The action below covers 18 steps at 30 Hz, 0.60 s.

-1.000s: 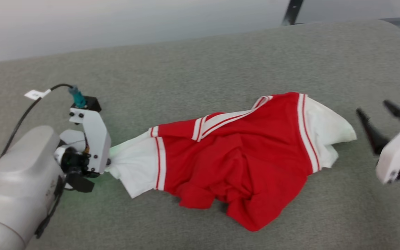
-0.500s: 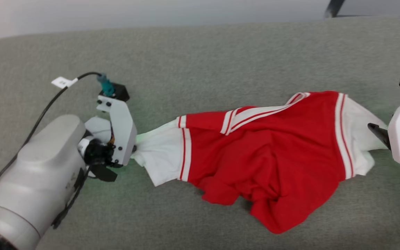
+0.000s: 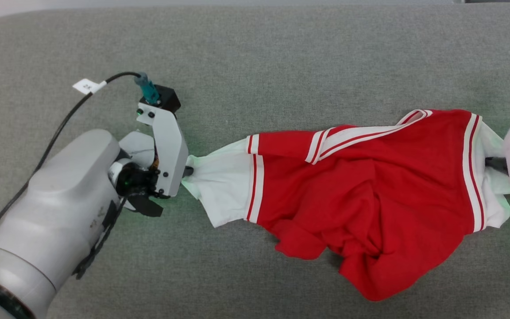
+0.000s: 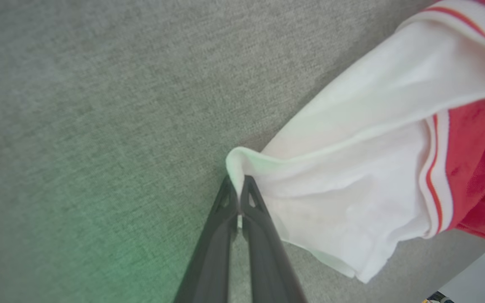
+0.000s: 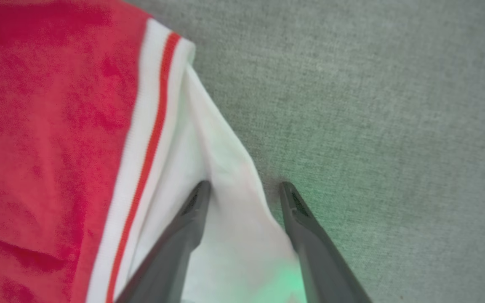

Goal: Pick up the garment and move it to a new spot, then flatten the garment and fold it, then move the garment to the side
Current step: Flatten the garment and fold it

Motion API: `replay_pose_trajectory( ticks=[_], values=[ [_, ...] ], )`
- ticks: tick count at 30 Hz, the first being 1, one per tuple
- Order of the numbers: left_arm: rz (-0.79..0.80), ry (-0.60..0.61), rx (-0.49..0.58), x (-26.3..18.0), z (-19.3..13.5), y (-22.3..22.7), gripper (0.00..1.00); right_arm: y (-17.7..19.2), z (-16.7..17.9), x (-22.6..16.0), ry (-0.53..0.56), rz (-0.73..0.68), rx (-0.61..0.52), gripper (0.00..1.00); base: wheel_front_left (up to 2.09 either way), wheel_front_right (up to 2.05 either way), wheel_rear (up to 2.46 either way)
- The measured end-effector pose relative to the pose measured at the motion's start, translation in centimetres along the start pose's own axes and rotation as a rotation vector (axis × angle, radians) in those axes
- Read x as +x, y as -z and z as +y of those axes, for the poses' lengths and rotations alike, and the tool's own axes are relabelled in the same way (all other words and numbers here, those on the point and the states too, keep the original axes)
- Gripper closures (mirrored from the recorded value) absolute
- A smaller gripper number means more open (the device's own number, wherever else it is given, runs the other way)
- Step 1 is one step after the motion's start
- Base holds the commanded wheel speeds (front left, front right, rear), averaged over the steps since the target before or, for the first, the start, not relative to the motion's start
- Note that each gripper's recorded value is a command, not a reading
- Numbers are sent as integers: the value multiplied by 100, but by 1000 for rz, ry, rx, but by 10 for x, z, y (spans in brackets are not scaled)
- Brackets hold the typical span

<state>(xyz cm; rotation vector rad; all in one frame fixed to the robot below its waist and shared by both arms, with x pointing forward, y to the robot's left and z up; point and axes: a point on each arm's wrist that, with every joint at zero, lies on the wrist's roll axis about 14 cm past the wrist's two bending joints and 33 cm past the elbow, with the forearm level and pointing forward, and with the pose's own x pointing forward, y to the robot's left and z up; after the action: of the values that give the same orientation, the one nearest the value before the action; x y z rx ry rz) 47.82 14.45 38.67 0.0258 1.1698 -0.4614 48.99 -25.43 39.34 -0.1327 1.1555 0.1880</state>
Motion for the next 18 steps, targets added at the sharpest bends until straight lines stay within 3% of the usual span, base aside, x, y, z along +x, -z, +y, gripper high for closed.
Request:
replay_pose_trajectory(
  ticks=[10, 18],
  values=[
    [-35, -10, -38, -6, 2, -4, 100, -8, 11, -7, -39, -60, 35, 100, 0, 0, 0],
    [-144, -124, -42, -42, 23, -24, 100, -38, 21, -45, -54, -244, 31, 100, 0, 0, 0]
  ],
)
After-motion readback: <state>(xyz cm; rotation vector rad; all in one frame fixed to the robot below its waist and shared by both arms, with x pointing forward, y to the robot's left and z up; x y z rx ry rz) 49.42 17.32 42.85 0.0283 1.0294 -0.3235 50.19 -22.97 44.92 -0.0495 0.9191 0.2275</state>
